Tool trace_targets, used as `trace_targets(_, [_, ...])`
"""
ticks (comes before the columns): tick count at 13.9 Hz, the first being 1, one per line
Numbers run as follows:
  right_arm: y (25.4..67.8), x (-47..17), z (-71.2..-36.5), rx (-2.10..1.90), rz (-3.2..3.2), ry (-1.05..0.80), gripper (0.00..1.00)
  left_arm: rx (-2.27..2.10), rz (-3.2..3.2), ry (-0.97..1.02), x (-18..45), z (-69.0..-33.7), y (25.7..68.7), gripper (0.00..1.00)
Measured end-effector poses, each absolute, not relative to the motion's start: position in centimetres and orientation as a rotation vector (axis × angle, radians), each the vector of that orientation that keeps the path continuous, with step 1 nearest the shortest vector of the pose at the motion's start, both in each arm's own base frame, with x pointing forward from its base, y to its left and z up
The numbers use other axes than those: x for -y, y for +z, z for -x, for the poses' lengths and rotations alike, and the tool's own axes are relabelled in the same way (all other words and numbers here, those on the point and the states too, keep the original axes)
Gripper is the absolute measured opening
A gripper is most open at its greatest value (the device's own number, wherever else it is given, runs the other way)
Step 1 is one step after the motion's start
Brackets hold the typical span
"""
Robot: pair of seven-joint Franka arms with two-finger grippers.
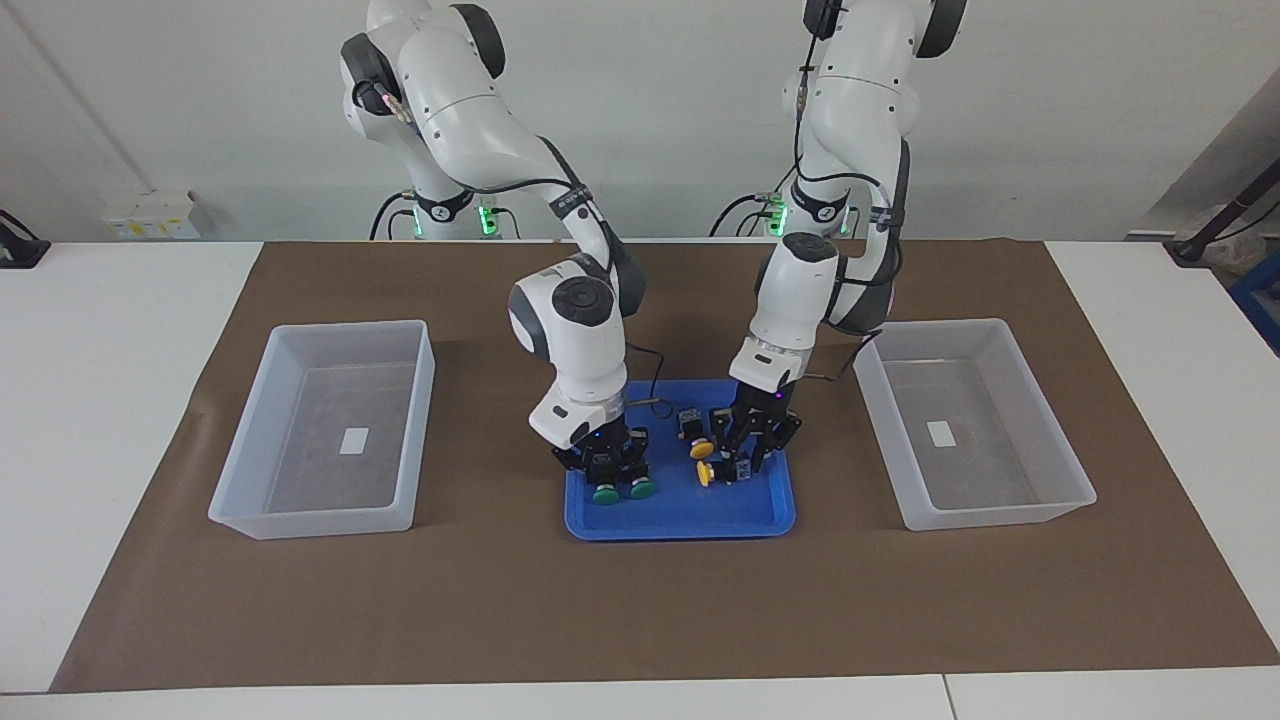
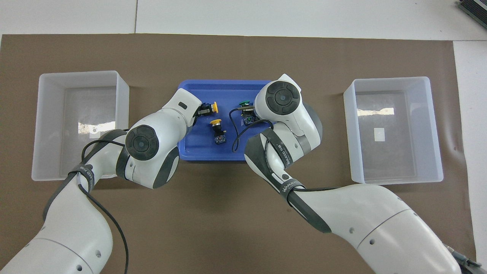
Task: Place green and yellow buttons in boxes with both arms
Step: 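Carry the yellow button with the left gripper while the right gripper carries green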
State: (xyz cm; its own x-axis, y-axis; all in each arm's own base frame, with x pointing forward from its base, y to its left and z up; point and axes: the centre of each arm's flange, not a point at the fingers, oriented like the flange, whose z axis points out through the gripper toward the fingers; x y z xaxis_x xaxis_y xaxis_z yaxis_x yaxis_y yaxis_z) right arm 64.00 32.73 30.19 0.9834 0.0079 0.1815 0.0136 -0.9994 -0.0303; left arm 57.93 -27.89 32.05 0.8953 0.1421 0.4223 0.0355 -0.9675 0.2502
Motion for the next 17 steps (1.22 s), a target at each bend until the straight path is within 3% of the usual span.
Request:
trace_targets(5, [35.2,-30.6,-64.9,-0.049,3.081,-0.360,0.41,-0.218,-2.849,0.648,25.7,-62.5,37.4,0.44])
trace_targets(9, [44.0,-22.6,-65.3,-0.215,3.117,-0.359,0.41,-0.302,-2.887,0.602,22.5,-65.1,41.8,0.44])
trace_targets(11, [46.1,-17.6,-64.5,-0.247,3.136,-0.358,0.41,-0.319,-2.913,0.572,21.0,-65.7,44.7,0.44])
trace_targets(14, [46.5,-11.3,-63.1,-0.237,3.173,-0.330,0.41,-0.301,-2.983,0.485,17.2,-65.9,48.0,0.44])
trace_targets(17, [43.9,-4.6,-62.3,-0.176,3.156,-0.238,0.41,-0.198,-3.068,0.362,12.3,-65.6,51.0,0.44])
